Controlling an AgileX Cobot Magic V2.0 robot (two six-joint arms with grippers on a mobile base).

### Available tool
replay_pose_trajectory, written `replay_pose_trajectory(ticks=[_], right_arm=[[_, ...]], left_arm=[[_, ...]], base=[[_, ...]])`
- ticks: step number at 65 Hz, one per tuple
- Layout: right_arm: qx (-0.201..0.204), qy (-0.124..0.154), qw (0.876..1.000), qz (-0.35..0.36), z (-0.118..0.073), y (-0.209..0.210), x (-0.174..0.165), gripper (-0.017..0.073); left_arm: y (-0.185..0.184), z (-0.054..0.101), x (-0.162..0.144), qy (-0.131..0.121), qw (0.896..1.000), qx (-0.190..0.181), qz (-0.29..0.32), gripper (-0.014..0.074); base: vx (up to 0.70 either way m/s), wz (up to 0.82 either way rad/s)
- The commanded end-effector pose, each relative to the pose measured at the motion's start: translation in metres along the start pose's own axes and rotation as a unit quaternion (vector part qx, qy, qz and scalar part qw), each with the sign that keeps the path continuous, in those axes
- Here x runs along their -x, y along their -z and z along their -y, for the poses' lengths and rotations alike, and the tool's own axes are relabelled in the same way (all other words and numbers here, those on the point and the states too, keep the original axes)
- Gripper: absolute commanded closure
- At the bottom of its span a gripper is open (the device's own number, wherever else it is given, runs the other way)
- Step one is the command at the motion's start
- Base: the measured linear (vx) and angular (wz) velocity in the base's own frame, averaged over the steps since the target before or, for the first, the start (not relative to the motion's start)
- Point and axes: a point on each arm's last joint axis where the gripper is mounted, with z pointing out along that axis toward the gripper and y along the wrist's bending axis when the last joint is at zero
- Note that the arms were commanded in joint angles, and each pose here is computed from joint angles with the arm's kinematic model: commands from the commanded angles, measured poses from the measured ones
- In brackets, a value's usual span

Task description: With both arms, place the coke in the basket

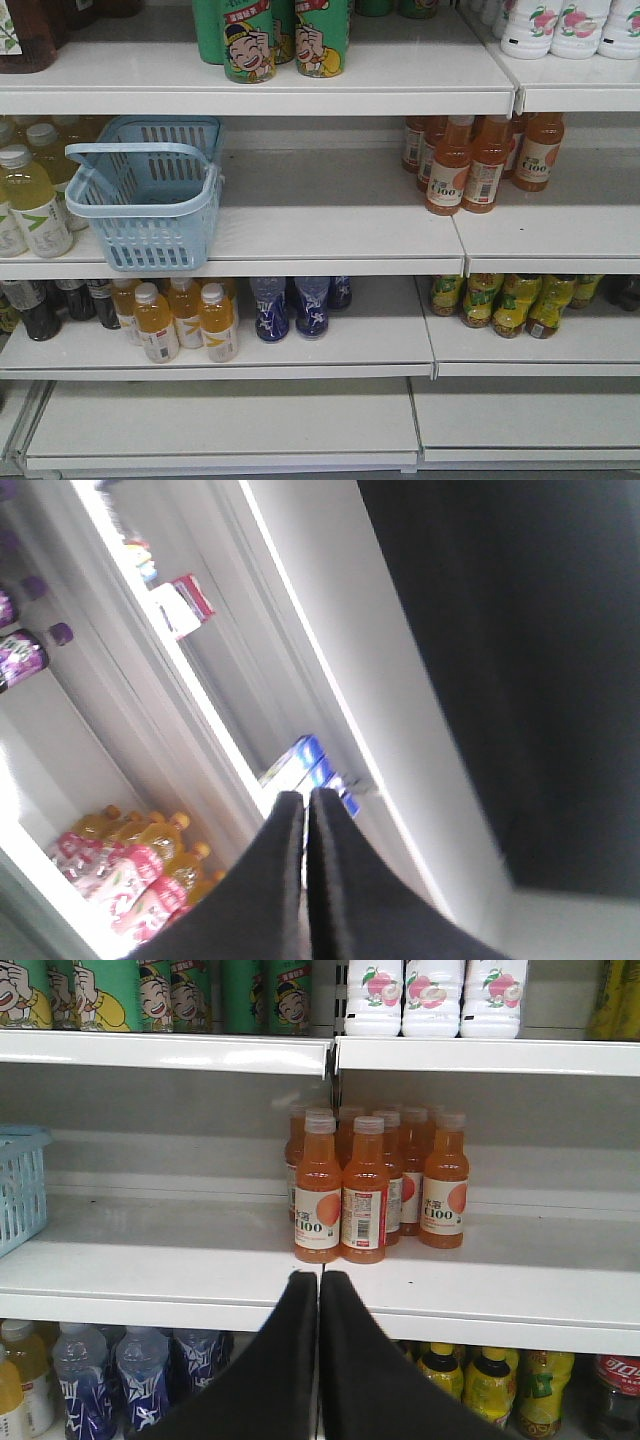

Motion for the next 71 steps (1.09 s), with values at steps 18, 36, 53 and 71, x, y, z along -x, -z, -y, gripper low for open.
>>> replay_pose_trajectory(ticks=[18,36,53,71], right_arm=[[0.001,0.007,0.999,0.035,0.0,0.001,0.002,0.0564],[0.001,0.007,0.999,0.035,0.0,0.001,0.002,0.0564],[0.001,0.007,0.999,0.035,0.0,0.001,0.002,0.0564],[0.001,0.007,0.999,0.035,0.0,0.001,0.002,0.0564]], left_arm=[[-0.075,-0.064,-0.033,-0.014,0.983,0.153,-0.099,0.0575],[-0.085,-0.142,-0.073,0.064,0.945,0.285,-0.15,0.0286],[-0.084,-0.205,-0.115,0.189,0.914,0.313,-0.173,0.0104],[-0.068,-0.276,-0.152,0.292,0.888,0.323,-0.147,0.0104]], base=[[0.0,0.0],[0.0,0.0],[0.0,0.0],[0.0,0.0]])
